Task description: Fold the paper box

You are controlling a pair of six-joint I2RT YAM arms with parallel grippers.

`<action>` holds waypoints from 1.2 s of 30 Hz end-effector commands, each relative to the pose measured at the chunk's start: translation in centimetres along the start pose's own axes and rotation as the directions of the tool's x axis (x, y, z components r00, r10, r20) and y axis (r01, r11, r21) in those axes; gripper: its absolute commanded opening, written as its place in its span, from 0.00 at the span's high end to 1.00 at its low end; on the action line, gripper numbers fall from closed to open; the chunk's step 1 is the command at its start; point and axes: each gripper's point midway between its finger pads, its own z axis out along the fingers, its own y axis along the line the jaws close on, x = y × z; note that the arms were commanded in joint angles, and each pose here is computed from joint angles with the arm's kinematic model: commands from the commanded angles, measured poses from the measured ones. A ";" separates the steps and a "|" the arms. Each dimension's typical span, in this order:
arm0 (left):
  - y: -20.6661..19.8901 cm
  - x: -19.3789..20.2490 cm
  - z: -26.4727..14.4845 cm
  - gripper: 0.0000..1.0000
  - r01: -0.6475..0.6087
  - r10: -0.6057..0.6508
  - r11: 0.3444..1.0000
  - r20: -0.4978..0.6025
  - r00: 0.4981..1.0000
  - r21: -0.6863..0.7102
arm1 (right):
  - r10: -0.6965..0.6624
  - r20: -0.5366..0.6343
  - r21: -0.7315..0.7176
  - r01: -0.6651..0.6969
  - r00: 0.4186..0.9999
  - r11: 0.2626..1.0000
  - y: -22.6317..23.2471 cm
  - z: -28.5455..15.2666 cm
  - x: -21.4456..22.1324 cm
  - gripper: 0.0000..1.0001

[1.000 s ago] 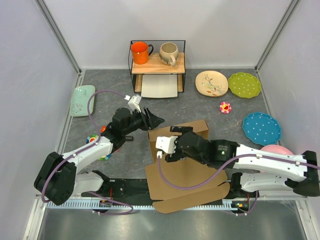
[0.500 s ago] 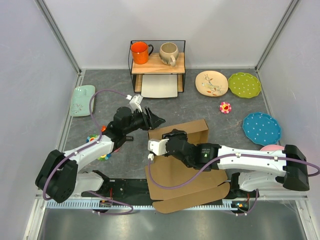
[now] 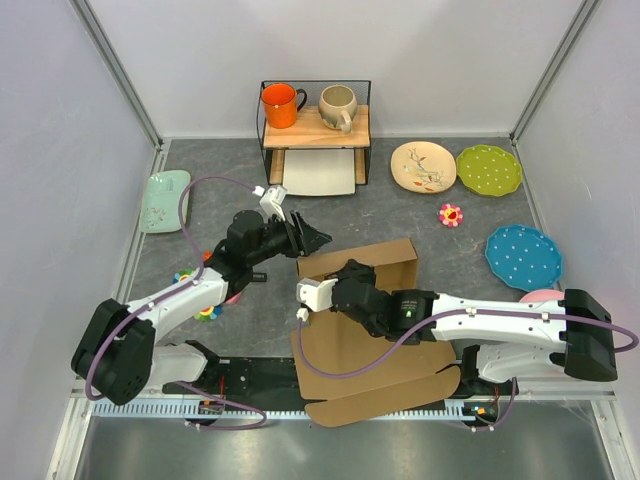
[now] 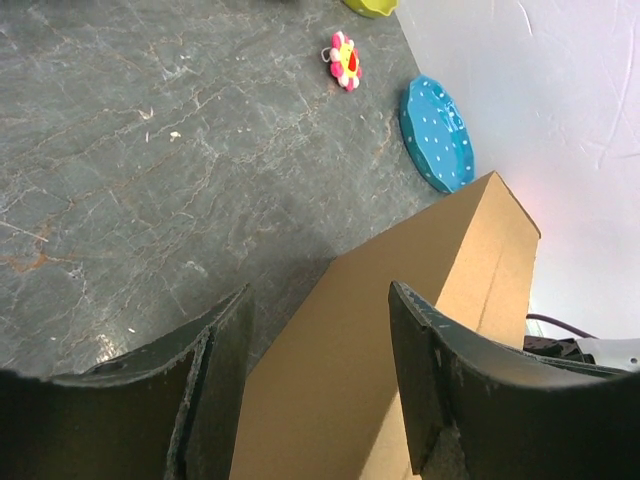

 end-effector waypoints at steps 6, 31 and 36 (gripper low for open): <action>-0.2 -6.2 -2.5 0.32 -0.081 0.101 0.989 0.164 0.981 -0.125 | -0.009 -0.055 0.164 0.018 0.998 0.986 -2.5 -0.1 0.2 1.00; 7.1 -8.9 -12.2 0.26 0.142 0.111 0.852 0.440 0.891 -0.504 | 0.020 -0.100 0.692 0.055 0.995 0.720 -16.1 9.0 -0.5 1.00; 6.7 -9.6 -11.9 0.26 0.133 0.113 0.857 0.434 0.894 -0.498 | -0.006 -0.139 0.638 0.094 0.990 0.764 -12.6 11.2 1.0 0.98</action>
